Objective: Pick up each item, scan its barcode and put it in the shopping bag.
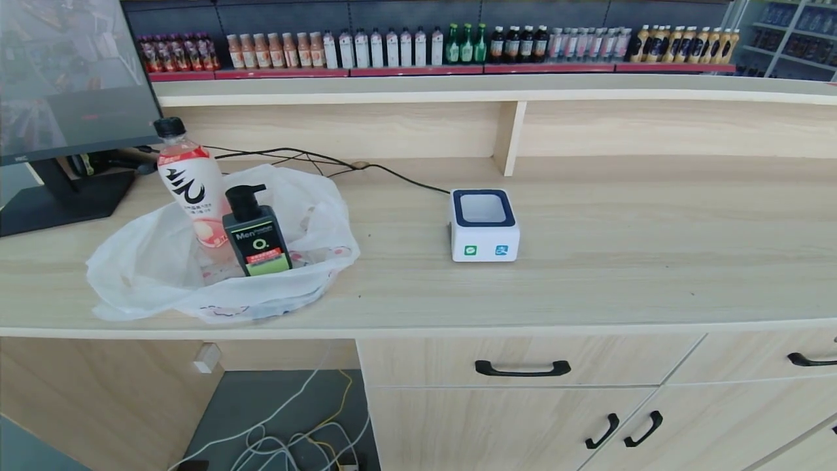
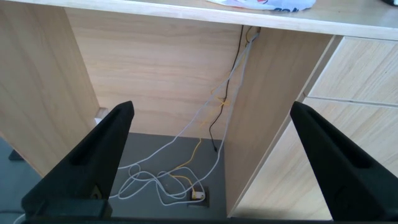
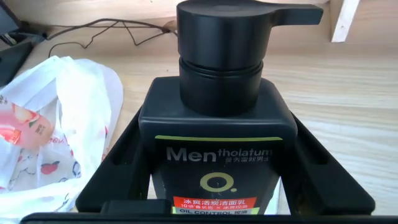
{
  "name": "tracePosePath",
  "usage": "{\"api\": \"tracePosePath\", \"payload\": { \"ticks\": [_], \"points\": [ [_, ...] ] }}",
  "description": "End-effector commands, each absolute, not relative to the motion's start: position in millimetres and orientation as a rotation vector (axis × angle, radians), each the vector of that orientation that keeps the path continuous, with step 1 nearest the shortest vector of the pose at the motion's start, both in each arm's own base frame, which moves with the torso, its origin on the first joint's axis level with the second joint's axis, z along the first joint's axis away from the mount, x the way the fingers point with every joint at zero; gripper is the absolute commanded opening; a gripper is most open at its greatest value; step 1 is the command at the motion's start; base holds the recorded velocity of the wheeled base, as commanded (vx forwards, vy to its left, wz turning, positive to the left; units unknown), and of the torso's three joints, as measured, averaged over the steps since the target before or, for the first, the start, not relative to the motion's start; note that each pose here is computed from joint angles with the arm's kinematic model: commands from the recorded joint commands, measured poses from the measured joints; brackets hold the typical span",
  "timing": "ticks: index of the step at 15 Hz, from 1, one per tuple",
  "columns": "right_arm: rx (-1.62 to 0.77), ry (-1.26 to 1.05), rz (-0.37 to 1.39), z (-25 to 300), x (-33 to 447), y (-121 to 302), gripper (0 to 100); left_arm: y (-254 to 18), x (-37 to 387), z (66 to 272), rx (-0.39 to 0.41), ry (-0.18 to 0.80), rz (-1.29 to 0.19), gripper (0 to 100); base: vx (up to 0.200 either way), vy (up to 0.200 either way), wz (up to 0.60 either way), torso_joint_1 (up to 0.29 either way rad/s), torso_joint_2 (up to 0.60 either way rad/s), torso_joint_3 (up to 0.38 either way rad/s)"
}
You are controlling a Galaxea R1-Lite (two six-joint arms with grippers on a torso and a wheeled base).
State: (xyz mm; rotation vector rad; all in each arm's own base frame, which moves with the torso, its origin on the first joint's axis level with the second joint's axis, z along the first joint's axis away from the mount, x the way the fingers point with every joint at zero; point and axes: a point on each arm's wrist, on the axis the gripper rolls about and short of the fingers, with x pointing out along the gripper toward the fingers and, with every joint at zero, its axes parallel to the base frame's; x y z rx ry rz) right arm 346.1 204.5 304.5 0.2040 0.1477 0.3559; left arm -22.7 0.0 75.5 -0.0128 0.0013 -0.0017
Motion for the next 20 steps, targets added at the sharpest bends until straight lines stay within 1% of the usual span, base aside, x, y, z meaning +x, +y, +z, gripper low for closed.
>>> {"api": "tracePosePath", "payload": {
  "ticks": [1,4,6,10,13,20],
  "points": [
    [0.198,0.160,0.370,307.6,337.4,206.9,0,0.0,-22.7,75.5,-0.014,0.002,-0.003,100,0.000,0.000,0.00,0.000,0.00,0.000],
    [0.168,0.219,0.378,292.4,340.5,220.4,0,0.0,-22.7,75.5,-0.012,0.002,-0.003,100,0.000,0.000,0.00,0.000,0.00,0.000],
    [0.145,0.248,0.353,283.6,349.6,215.8,0,0.0,-22.7,75.5,-0.012,0.002,-0.002,100,0.000,0.000,0.00,0.000,0.00,0.000],
    [0.150,0.254,0.323,280.0,360.2,204.0,0,0.0,-22.7,75.5,-0.012,0.002,-0.003,100,0.000,0.000,0.00,0.000,0.00,0.000],
    [0.159,0.229,0.326,284.5,364.7,207.3,0,0.0,-22.7,75.5,-0.012,0.002,-0.003,100,0.000,0.000,0.00,0.000,0.00,0.000],
    [0.159,0.229,0.335,282.7,366.0,211.8,0,0.0,-22.7,75.5,-0.011,0.002,-0.003,100,0.000,0.000,0.00,0.000,0.00,0.000]
  ]
}}
